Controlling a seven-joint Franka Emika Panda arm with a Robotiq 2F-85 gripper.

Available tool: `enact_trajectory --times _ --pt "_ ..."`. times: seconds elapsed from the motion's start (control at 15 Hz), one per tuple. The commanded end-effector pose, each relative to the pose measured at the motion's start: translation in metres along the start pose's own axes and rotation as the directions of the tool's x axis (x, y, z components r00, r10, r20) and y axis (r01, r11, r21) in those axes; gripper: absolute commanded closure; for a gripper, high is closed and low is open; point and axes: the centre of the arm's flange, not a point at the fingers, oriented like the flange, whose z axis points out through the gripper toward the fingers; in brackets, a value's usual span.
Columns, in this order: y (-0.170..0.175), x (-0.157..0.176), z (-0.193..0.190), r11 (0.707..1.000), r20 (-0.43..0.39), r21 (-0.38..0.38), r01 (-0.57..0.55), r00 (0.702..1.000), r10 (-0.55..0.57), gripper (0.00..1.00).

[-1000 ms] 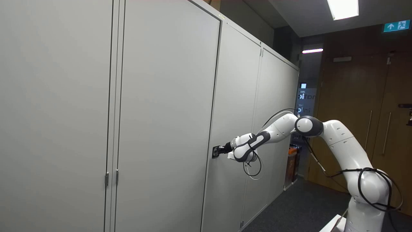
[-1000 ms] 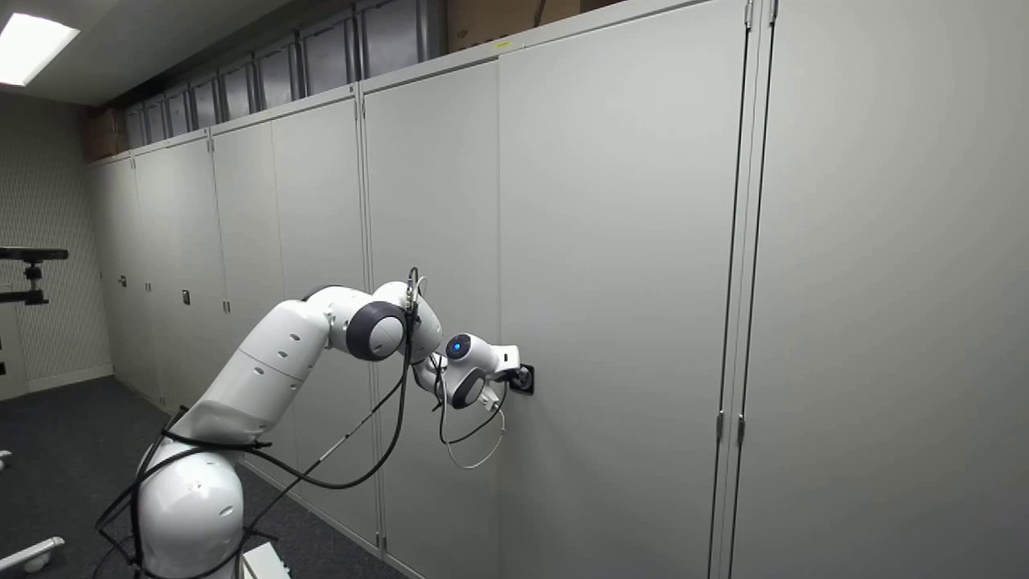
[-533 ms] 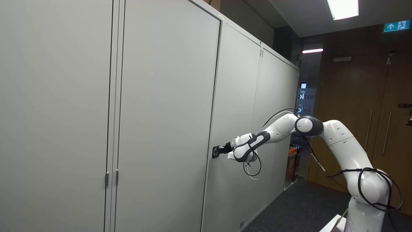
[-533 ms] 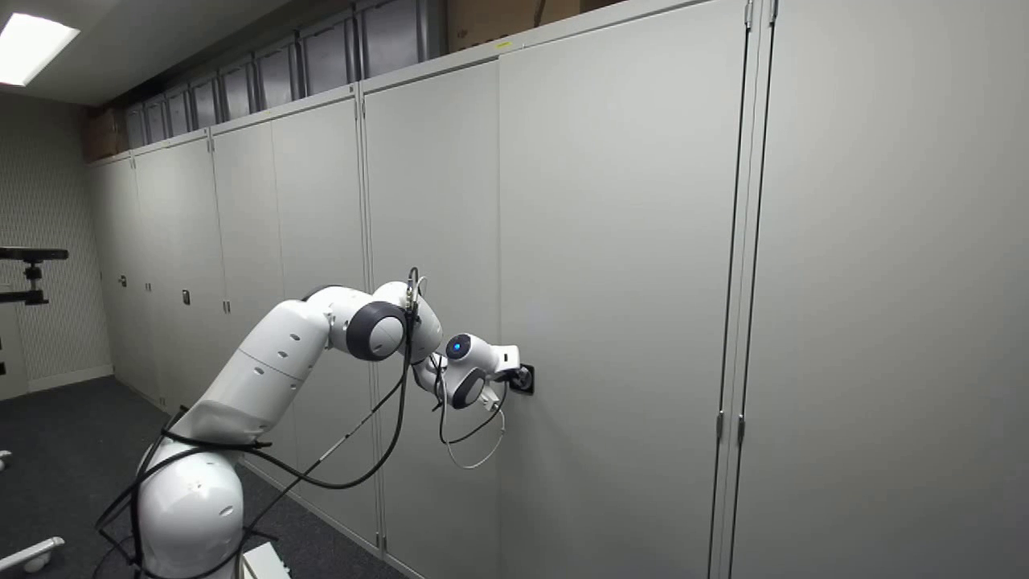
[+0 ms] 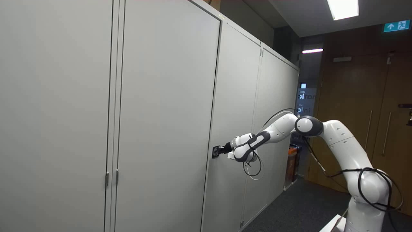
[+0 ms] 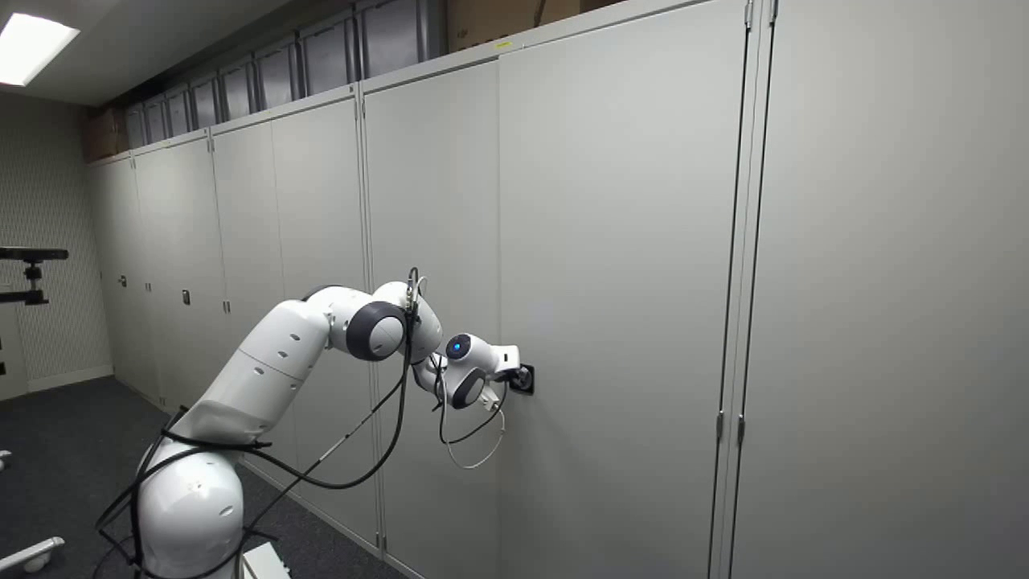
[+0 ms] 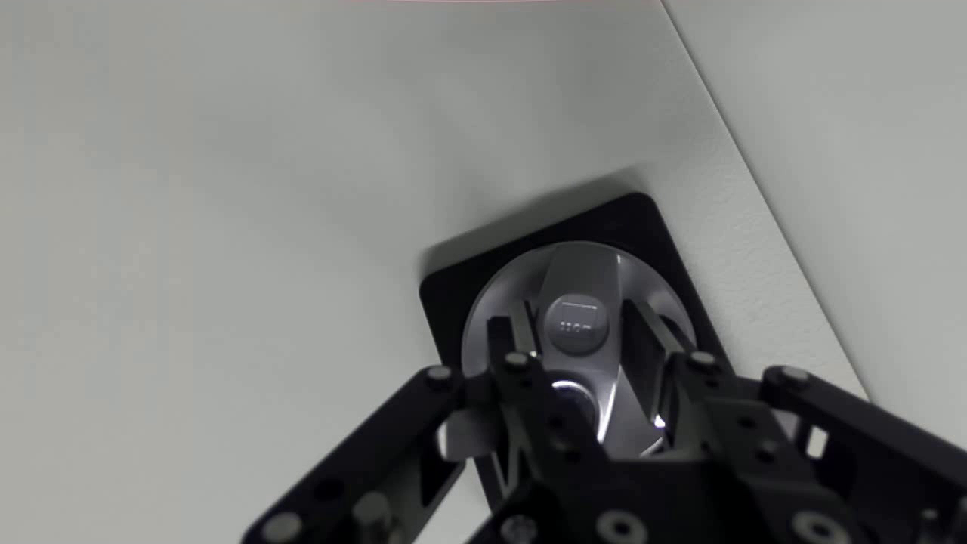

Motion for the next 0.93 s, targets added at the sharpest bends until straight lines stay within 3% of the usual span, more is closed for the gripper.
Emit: enact_trajectory --times 0.0,0.87 --pt "0.0000 0.0000 0.0000 1.000 0.000 0.000 0.000 1.000 0.000 0.90" --pt "-0.0007 -0.0013 0.0000 0.999 -0.001 -0.030 0.019 1.000 -0.019 0.90"
